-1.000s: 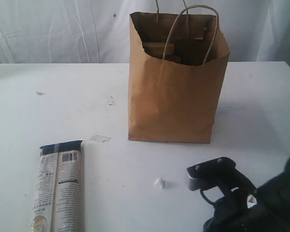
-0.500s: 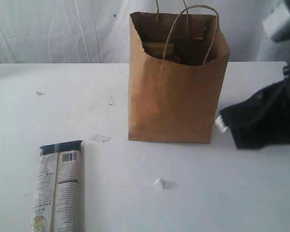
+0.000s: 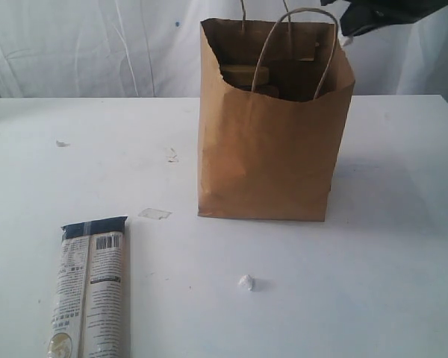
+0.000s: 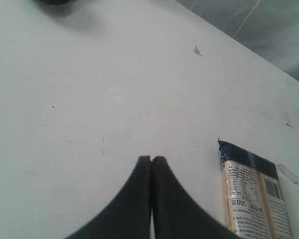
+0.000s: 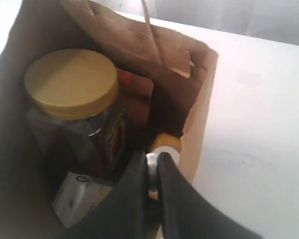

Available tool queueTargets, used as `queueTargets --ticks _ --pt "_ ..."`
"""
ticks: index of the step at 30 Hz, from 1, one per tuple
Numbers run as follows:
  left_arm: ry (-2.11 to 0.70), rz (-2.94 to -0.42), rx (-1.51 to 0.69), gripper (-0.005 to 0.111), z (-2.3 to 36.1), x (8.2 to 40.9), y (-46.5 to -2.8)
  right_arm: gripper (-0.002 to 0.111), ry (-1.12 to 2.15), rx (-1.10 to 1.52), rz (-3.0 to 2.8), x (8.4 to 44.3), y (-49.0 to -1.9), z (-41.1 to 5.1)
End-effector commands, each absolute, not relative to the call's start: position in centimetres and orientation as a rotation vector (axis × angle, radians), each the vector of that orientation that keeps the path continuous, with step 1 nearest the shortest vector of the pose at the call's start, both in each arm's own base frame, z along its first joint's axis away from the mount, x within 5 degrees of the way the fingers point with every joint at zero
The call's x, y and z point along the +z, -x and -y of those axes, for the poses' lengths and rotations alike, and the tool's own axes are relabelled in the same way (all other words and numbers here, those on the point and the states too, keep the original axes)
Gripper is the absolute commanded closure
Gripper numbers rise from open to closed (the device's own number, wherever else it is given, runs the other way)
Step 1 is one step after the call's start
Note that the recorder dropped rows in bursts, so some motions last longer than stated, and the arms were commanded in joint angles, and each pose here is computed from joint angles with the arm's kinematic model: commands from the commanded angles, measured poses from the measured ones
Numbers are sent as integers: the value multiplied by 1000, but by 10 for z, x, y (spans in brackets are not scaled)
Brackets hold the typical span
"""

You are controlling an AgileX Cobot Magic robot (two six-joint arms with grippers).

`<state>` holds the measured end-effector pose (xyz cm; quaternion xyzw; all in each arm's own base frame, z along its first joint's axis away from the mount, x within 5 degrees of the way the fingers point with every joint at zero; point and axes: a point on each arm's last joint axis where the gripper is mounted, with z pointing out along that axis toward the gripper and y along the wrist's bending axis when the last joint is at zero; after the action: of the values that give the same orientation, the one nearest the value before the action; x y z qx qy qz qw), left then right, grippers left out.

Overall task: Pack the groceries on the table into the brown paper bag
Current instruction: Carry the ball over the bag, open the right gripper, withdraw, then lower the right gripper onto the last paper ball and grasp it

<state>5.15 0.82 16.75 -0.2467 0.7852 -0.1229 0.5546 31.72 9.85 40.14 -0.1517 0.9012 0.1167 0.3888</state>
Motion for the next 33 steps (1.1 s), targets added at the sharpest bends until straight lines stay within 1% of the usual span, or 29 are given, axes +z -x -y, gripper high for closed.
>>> queueTargets --ticks 1,4,7,12,14,17,19,21,24,28,33 --pt "580 -1855 -285 107 -8 166 -51 108 420 372 -2255 405 -317 -104" --pt "580 -1855 -285 107 -8 166 -51 106 531 395 -2227 405 -315 -108" --pt "580 -1855 -285 107 -8 166 -51 97 568 417 -2210 405 -315 -110" --pt "580 -1855 -285 107 -8 166 -51 72 575 404 -2212 405 -315 -110" --pt "580 -1855 -285 107 -8 166 -51 66 578 405 -2214 406 -314 -110" --pt "580 -1855 -285 107 -8 166 -51 69 550 453 -2241 411 -304 -109" --pt "580 -1855 -285 107 -8 166 -51 75 521 483 -2249 417 -295 -109" --pt "580 -1855 -285 107 -8 166 -51 87 507 486 -2225 425 -285 -106" --pt "580 -1855 -285 107 -8 166 -51 108 499 479 -2183 433 -266 -100" --pt "580 -1855 -285 107 -8 166 -51 108 487 474 -2139 435 -231 -90" --pt "580 -1855 -285 107 -8 166 -51 108 476 466 -2079 420 -191 -81"
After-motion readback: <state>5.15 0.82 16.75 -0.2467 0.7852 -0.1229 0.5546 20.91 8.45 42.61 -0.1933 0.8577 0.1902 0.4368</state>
